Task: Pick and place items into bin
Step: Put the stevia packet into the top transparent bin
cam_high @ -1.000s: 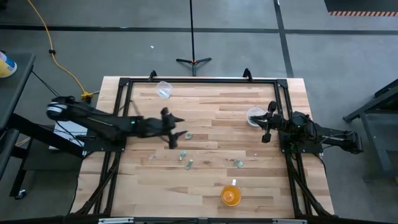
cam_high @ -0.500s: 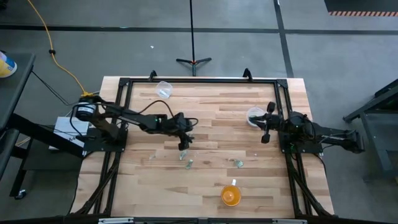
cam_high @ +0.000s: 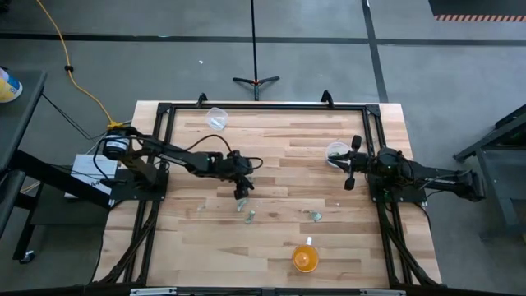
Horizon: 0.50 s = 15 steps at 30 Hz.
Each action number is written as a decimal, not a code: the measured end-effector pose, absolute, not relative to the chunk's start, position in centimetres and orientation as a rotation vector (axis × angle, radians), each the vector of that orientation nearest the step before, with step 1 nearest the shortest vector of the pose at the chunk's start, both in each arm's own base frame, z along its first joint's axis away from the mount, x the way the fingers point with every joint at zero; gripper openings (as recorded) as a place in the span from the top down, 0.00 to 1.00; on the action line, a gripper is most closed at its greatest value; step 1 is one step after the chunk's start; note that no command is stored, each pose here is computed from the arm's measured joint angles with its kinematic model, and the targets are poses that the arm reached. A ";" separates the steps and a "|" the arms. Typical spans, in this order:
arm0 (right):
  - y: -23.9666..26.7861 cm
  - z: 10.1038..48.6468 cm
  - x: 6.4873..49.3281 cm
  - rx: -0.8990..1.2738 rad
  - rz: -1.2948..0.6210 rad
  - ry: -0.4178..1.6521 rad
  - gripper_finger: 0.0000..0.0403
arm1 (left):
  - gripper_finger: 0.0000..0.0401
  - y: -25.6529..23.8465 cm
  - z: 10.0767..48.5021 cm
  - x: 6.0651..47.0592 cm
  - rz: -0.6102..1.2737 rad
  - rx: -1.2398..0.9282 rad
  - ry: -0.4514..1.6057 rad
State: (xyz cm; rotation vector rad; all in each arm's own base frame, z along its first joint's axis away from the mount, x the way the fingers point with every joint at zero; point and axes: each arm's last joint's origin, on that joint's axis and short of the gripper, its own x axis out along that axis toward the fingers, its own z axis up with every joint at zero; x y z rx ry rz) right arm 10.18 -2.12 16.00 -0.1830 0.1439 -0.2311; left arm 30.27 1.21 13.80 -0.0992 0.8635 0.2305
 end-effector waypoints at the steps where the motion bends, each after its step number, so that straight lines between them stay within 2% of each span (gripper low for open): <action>1: -2.1 16.0 10.2 -0.183 -0.231 0.145 0.95 | 0.26 1.2 13.5 30.2 0.232 -0.098 0.882; 9: -2.1 16.0 10.2 -0.183 -0.230 0.148 0.96 | 0.29 1.2 12.0 30.5 0.237 -0.094 0.921; 15: -2.1 16.0 10.2 -0.183 -0.231 0.148 0.95 | 0.47 1.2 12.0 30.8 0.201 -0.051 0.897</action>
